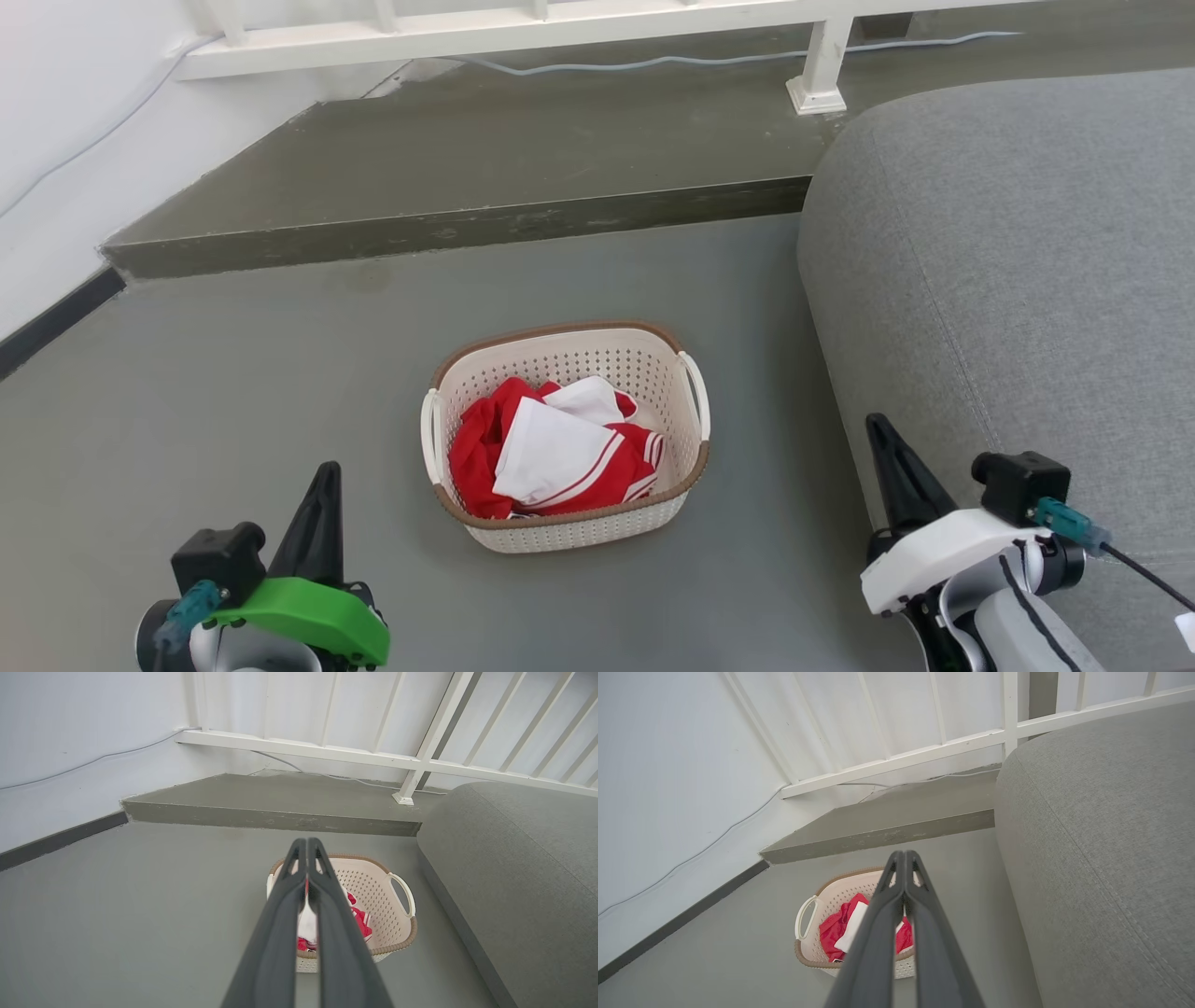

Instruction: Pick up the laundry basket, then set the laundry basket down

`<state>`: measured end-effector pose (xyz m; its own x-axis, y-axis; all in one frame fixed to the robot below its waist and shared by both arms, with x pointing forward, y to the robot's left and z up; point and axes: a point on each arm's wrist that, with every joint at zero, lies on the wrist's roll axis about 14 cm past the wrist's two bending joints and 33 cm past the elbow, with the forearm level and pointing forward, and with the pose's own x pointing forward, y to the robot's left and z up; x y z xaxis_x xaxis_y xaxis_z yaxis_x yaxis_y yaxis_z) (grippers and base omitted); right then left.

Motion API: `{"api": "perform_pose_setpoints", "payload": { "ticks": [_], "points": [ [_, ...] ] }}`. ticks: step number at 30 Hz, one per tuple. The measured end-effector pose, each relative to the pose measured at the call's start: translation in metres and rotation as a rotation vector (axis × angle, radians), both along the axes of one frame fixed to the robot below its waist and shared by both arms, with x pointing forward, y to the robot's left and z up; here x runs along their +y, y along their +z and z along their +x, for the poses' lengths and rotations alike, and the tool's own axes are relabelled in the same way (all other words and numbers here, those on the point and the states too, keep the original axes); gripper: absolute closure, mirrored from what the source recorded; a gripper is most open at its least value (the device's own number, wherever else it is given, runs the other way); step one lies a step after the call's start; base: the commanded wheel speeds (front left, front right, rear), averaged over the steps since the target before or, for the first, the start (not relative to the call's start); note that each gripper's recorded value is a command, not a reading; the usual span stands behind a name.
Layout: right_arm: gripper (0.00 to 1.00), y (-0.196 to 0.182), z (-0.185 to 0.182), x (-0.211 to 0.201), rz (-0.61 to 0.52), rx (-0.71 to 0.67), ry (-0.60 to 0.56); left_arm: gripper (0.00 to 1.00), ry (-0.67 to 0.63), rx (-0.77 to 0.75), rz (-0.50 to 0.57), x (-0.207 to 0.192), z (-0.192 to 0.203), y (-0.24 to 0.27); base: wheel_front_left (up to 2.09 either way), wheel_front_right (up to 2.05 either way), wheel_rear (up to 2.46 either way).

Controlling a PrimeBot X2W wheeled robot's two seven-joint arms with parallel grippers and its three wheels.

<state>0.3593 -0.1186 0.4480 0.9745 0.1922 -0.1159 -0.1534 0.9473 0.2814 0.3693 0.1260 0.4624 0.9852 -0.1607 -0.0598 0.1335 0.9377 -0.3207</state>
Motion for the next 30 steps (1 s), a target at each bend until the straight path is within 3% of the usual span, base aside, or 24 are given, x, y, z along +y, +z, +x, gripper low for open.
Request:
{"api": "perform_pose_setpoints", "payload": {
  "ticks": [30],
  "points": [
    [1.0,0.0,0.007,-0.03,0.366,0.105,-0.165,1.0,0.133,0.132,-0.347,0.027,-0.001,-0.011,0.0,0.0,0.0]
  ]
}}
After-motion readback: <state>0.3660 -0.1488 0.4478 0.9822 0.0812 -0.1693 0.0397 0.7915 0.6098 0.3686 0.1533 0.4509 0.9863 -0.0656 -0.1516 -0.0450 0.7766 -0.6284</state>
